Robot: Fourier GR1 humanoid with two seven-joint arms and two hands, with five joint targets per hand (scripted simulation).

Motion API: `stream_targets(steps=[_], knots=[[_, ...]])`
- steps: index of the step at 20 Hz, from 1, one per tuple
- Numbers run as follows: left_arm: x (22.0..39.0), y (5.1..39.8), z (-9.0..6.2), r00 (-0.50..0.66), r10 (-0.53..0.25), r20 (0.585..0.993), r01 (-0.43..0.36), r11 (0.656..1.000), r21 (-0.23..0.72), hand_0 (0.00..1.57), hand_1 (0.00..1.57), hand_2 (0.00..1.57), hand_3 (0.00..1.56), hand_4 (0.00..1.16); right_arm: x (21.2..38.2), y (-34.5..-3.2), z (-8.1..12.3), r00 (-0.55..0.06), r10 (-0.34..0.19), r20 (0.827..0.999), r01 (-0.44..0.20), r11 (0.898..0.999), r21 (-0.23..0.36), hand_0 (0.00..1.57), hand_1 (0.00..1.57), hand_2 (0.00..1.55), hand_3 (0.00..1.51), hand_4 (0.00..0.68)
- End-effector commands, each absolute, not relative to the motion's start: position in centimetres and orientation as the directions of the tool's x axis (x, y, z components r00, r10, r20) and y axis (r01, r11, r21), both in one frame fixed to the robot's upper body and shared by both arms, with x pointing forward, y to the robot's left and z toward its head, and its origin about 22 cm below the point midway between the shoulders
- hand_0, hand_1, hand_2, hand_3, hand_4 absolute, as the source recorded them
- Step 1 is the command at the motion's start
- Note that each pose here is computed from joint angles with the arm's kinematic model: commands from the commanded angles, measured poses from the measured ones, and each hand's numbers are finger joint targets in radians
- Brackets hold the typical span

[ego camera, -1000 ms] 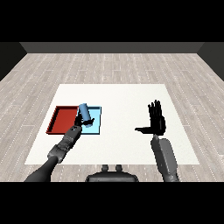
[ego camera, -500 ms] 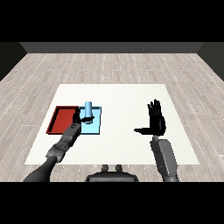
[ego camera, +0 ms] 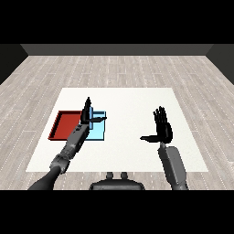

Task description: Pick the blue can and put it in the blue box

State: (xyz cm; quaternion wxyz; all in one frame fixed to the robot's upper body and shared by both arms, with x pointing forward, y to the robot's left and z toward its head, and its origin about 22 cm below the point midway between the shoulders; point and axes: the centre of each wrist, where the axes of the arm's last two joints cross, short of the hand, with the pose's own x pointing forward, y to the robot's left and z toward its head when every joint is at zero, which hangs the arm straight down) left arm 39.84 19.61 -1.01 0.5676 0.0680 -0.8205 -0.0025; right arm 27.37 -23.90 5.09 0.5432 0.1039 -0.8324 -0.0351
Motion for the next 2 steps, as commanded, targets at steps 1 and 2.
stream_targets(steps=[1, 2], knots=[[37.53, 19.57, -2.35, -0.421, 0.120, 0.899, 0.102, 0.991, -0.084, 0.00, 0.00, 0.00, 0.00, 0.00, 26.49, -24.65, 2.93, -0.341, -0.155, 0.927, -0.152, 0.982, 0.109, 0.00, 0.00, 0.00, 0.00, 0.000], [36.77, 20.31, -2.51, -0.412, 0.120, 0.903, 0.121, 0.990, -0.076, 0.00, 0.00, 0.00, 0.00, 0.00, 26.89, -24.83, 3.65, -0.353, -0.147, 0.924, -0.146, 0.984, 0.101, 0.00, 0.00, 0.00, 0.00, 0.000]])
